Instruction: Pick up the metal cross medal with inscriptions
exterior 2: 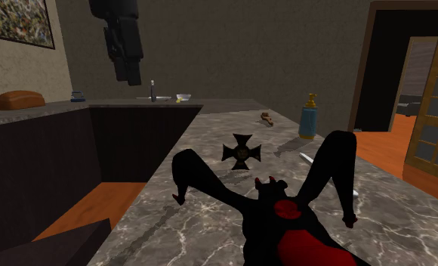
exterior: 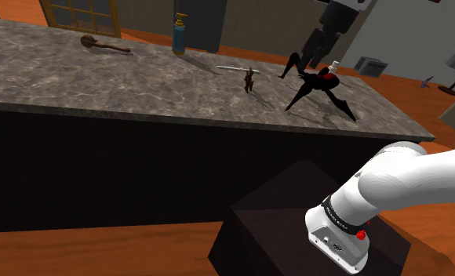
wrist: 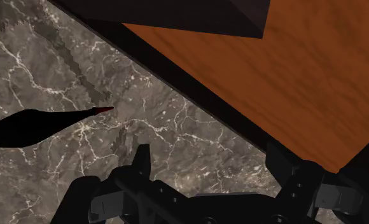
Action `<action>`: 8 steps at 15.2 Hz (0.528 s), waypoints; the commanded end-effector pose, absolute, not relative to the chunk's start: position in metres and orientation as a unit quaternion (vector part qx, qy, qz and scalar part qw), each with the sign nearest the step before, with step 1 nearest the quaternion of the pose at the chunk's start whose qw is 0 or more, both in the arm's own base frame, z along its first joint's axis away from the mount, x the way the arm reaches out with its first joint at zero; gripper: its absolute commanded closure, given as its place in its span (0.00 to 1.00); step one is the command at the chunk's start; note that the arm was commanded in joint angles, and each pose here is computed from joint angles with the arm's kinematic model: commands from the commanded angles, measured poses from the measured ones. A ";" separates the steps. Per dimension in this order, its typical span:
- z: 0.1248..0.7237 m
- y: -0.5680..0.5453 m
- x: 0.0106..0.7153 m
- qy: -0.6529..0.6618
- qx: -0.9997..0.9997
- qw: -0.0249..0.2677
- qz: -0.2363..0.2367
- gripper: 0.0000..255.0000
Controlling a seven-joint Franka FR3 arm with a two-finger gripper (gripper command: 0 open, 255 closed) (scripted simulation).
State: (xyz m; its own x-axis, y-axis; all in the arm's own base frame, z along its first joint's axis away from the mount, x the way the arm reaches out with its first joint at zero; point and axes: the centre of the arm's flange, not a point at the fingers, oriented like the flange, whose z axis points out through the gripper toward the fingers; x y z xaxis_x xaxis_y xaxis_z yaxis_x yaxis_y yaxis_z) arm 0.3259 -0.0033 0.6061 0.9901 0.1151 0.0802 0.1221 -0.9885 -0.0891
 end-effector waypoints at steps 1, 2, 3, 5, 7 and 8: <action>0.606 -0.003 0.326 -0.060 -0.996 0.047 -0.037 0.00; 0.601 -0.001 0.339 -0.044 -0.997 0.044 -0.035 0.00; 0.597 0.000 0.351 -0.029 -0.998 0.042 -0.033 0.00; 0.587 0.002 0.377 0.001 -0.999 0.037 -0.029 0.00; 0.577 0.002 0.402 0.032 -0.999 0.032 -0.025 0.00; 0.572 0.002 0.415 0.047 -0.998 0.029 -0.022 0.00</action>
